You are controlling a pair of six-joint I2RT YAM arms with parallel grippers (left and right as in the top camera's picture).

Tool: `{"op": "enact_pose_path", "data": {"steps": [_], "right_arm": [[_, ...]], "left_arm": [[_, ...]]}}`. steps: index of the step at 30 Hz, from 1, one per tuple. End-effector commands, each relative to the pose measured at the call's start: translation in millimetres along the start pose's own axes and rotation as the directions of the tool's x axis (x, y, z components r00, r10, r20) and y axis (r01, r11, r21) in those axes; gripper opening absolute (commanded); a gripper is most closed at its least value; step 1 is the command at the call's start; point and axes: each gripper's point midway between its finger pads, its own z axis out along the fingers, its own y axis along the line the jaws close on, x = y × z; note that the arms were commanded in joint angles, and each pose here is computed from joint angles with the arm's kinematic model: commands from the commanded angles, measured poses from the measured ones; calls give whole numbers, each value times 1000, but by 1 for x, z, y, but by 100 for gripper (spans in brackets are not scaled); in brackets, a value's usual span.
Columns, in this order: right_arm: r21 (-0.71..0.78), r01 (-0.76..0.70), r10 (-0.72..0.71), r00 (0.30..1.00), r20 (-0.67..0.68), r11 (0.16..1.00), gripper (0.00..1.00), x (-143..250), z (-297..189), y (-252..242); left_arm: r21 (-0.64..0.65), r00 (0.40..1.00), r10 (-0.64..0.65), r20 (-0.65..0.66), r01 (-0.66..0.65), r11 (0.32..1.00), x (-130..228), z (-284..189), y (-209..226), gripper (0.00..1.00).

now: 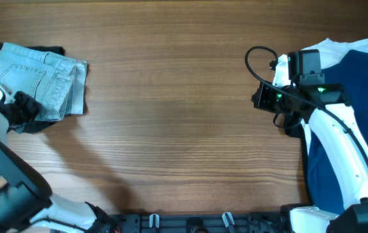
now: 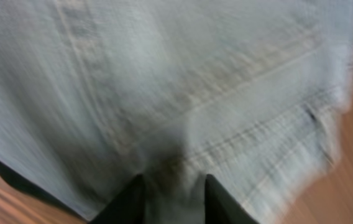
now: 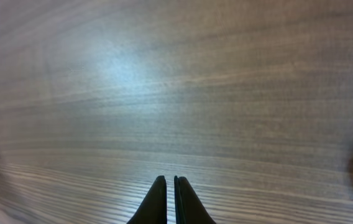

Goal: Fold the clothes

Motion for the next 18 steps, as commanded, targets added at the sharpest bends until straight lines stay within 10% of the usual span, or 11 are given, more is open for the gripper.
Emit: {"op": "enact_pose_path", "data": {"steps": [1, 8, 10, 11, 13, 14, 18], "right_arm": [[-67, 69, -62, 992, 109, 995, 6, -30, -32, 27], [-115, 300, -252, 915, 314, 947, 10, -42, -91, 63], [-104, 342, -285, 887, 362, 934, 14, -40, -110, 68], [-102, 351, -289, 876, 386, 931, 19, -37, -119, 71], [-90, 359, -290, 856, 428, 929, 45, -33, -137, 73], [-83, 365, -293, 846, 445, 927, 100, -32, -143, 74], [-77, 375, -297, 829, 474, 924, 100, -30, -154, 76]], "left_arm": [[181, 967, 230, 109, -247, 952, -6, -74, -87, 43], [270, 785, 596, 169, -618, 738, 98, -166, -184, 67], [225, 726, 667, 168, -687, 691, 125, -177, -192, 100], [199, 694, 701, 166, -720, 665, 137, -181, -194, 100], [129, 644, 748, 163, -765, 631, 157, -187, -196, 100], [93, 635, 756, 160, -772, 629, 162, -188, -196, 100], [1, 597, 788, 154, -797, 604, 173, -186, -197, 100]]}}
